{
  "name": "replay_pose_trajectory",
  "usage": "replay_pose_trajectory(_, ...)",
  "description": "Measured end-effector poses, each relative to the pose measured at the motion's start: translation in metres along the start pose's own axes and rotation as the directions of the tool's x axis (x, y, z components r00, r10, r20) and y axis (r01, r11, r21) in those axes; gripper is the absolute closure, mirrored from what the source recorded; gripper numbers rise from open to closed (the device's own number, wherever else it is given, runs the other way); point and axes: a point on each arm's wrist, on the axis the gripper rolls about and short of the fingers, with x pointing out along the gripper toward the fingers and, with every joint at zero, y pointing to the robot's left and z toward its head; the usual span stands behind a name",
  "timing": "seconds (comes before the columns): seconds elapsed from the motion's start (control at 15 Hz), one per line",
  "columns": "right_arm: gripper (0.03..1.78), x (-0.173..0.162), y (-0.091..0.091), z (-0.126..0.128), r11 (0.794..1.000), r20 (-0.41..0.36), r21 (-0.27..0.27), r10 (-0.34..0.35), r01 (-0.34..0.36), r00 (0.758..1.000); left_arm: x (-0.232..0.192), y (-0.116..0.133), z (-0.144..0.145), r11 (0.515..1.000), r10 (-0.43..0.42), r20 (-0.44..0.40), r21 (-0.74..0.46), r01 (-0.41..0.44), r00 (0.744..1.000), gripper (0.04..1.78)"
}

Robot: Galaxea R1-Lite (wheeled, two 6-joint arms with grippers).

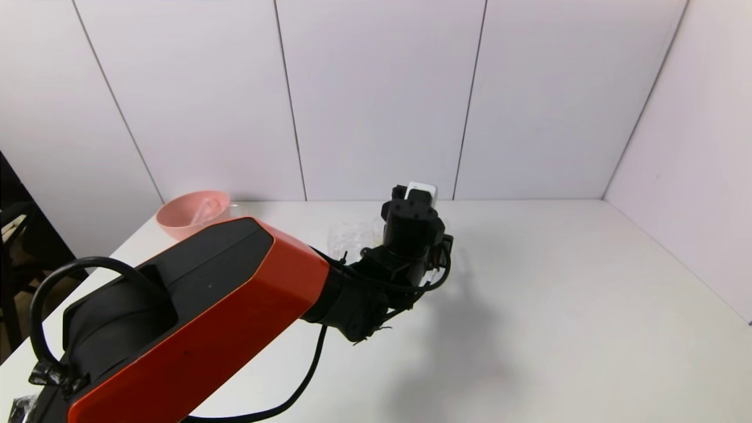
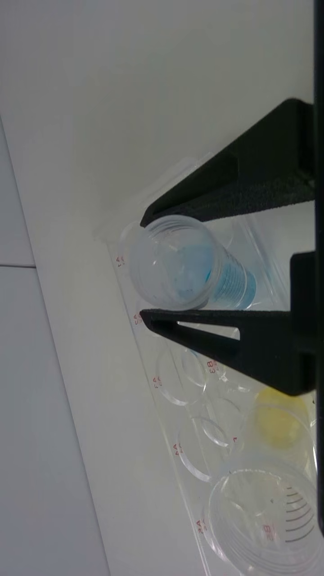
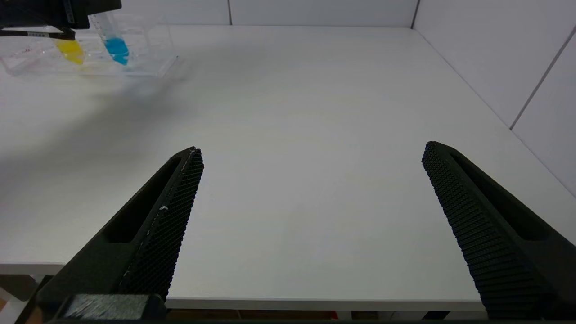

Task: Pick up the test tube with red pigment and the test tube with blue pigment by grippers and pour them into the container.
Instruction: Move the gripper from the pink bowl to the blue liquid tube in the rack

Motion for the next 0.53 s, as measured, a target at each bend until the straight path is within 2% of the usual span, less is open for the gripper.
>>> replay_pose_trajectory(0.13, 0.04, 0.0000, 0.0000, 0.0000, 1.000, 0.000, 0.000, 0.000, 0.000, 1.000, -0.0003, -0.0001, -0.0001, 1.000, 0.000, -0.001, 0.000, 0.000, 1.000, 1.36)
replay_pose_trajectory(0.53, 0.04, 0.0000, 0.0000, 0.0000, 1.000, 0.000, 0.000, 0.000, 0.000, 1.000, -0.0008, -0.0005, -0.0006, 1.000, -0.004, -0.002, 0.001, 0.004, 1.000, 1.37)
